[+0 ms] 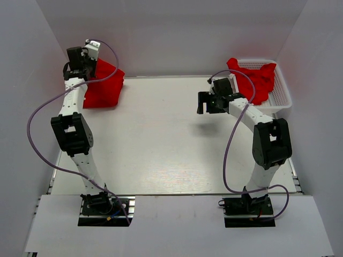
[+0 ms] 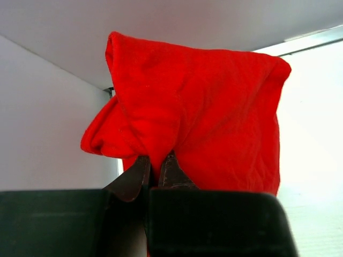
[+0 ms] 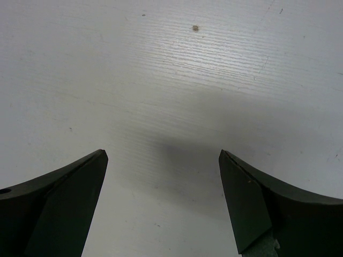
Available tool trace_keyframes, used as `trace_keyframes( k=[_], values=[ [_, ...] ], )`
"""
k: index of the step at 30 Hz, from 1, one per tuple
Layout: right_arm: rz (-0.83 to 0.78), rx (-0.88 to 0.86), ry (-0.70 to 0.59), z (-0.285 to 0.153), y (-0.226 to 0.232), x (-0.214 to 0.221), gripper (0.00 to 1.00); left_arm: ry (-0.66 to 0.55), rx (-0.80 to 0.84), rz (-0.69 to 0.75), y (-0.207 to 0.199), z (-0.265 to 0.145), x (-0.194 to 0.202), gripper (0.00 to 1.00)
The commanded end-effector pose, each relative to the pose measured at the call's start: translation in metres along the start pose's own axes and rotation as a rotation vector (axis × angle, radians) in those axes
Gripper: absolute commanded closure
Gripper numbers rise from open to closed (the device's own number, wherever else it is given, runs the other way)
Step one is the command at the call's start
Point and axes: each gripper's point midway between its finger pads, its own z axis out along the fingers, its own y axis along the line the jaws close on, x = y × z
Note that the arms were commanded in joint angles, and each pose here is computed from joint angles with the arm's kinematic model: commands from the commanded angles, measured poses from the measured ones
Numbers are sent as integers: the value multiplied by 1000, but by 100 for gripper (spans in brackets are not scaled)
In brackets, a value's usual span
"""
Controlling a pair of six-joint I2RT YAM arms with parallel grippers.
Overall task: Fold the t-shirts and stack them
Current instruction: Put the neatly folded tshirt into the corner of the board with the left arm
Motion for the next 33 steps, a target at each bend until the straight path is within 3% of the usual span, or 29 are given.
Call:
trace_keyframes(
  k=[1,25,33],
  values=[
    [-5,-16,-17,-2,6,-14,10,-49,-52,-11,18,6,-3,100],
    [-1,29,34,13,-2,-10,10,82,-262,-98,36,57,79,100],
    [17,40,49,20,-4,-8,10,88,-258,-145,34,59,79,100]
  ],
)
